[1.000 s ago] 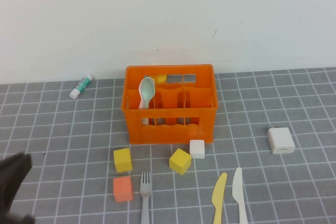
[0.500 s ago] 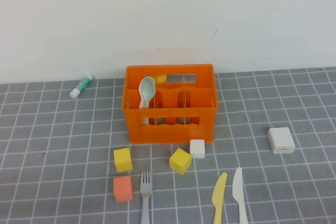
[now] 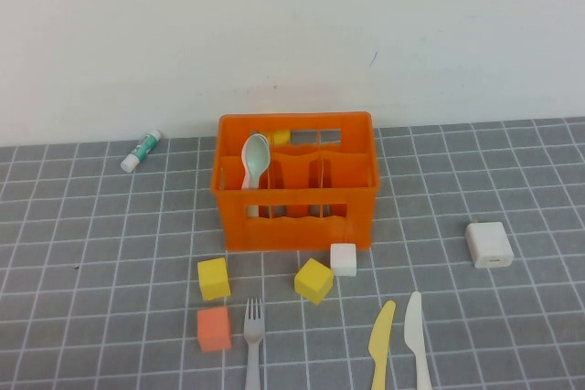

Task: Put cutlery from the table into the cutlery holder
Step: Pick up the knife

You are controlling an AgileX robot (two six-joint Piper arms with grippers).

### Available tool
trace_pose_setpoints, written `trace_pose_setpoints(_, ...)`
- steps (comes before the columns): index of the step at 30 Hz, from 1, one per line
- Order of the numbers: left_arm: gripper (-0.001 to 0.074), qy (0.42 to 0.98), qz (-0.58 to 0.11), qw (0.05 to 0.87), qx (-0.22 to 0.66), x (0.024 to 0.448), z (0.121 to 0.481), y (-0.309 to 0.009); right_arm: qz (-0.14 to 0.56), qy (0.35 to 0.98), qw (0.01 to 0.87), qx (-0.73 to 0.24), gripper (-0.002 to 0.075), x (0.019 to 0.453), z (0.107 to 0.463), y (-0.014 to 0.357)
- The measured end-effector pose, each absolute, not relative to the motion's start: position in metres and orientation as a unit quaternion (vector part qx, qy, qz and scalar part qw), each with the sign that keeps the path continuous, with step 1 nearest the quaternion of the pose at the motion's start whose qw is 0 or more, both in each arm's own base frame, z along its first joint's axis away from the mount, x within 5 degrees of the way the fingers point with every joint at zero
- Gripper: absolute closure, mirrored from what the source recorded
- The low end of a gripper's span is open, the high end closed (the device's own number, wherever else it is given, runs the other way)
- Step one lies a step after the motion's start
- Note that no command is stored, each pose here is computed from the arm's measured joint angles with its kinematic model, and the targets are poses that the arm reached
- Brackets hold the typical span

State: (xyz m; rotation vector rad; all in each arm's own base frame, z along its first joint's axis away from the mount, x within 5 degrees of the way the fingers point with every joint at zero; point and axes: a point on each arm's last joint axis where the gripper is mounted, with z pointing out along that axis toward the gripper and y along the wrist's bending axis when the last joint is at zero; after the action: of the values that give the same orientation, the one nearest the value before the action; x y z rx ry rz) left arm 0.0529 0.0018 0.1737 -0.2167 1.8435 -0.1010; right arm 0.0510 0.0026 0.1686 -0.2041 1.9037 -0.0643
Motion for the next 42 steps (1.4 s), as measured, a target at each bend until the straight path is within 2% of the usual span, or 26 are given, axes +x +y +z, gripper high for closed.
trace_pose_setpoints(42, 0.0736, 0.797, -0.035, 0.598, -0.083, 0.0528, 0.1735, 0.0018, -0.027, 0.813, 0.575, -0.087, 0.0510, 0.0510, 0.1686, 0.0026)
